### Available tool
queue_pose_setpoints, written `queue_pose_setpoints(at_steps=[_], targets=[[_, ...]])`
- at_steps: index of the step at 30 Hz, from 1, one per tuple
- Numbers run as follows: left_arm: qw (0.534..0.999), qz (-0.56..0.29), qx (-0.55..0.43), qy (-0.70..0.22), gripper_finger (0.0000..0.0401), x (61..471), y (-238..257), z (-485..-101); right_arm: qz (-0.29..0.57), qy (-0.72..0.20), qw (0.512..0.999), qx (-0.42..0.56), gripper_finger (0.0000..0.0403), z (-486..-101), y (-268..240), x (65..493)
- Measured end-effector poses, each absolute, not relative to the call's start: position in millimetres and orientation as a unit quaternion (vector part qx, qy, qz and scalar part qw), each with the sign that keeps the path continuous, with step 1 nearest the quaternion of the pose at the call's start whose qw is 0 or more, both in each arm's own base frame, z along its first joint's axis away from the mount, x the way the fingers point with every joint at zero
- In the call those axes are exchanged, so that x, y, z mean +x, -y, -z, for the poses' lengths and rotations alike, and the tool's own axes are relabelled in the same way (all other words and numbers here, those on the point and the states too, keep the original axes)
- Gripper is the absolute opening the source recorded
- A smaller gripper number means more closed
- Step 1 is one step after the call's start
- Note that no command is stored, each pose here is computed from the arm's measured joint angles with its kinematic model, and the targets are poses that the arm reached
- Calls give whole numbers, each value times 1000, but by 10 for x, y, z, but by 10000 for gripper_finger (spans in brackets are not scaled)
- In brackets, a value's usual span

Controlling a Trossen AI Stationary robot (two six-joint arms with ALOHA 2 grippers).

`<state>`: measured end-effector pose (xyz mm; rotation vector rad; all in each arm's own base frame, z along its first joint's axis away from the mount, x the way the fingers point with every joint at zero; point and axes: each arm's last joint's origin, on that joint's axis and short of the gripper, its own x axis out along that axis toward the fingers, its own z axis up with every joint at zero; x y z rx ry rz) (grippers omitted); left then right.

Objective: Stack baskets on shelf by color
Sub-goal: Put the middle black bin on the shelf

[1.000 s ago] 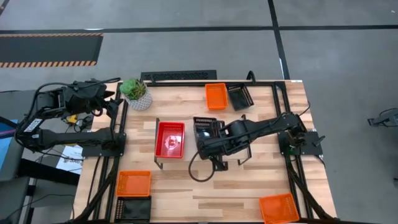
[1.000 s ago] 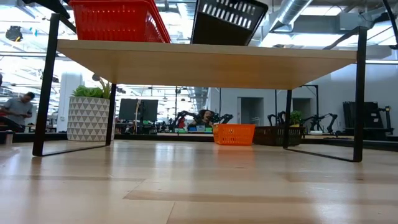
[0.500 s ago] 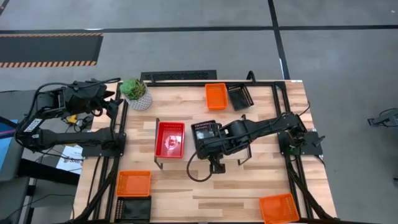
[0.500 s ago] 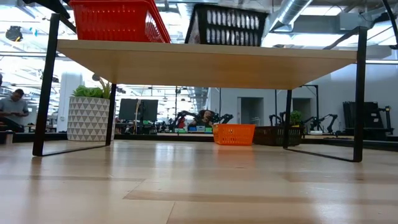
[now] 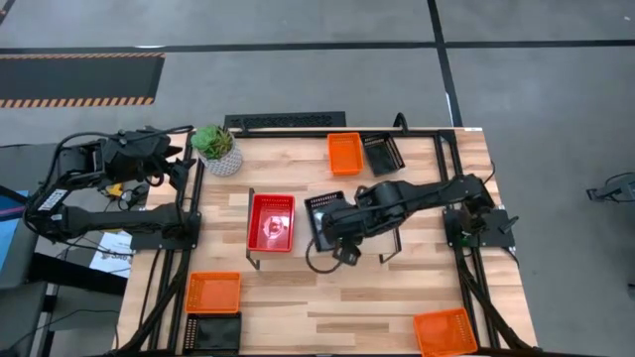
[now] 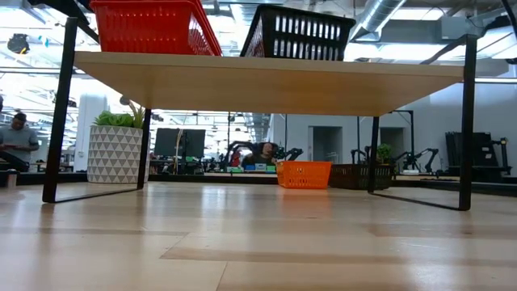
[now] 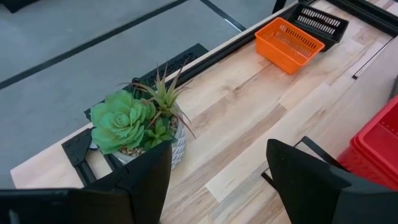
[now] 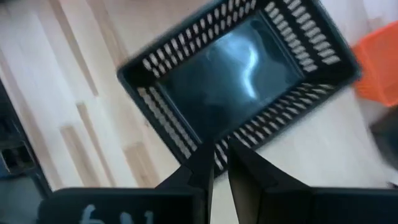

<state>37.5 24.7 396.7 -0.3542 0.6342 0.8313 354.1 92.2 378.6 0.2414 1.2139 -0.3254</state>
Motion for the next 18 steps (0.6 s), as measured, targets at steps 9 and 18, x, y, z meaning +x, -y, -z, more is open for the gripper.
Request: queue_pose_setpoints(at_steps=[9, 18], targets=[[851, -395, -168, -301, 249, 375, -247, -3965, 170, -598, 775, 114, 66, -3546, -962, 3637], [851, -396, -168, -300, 249, 370, -246, -3966, 210, -561, 787, 148, 65, -3705, -950, 3527]])
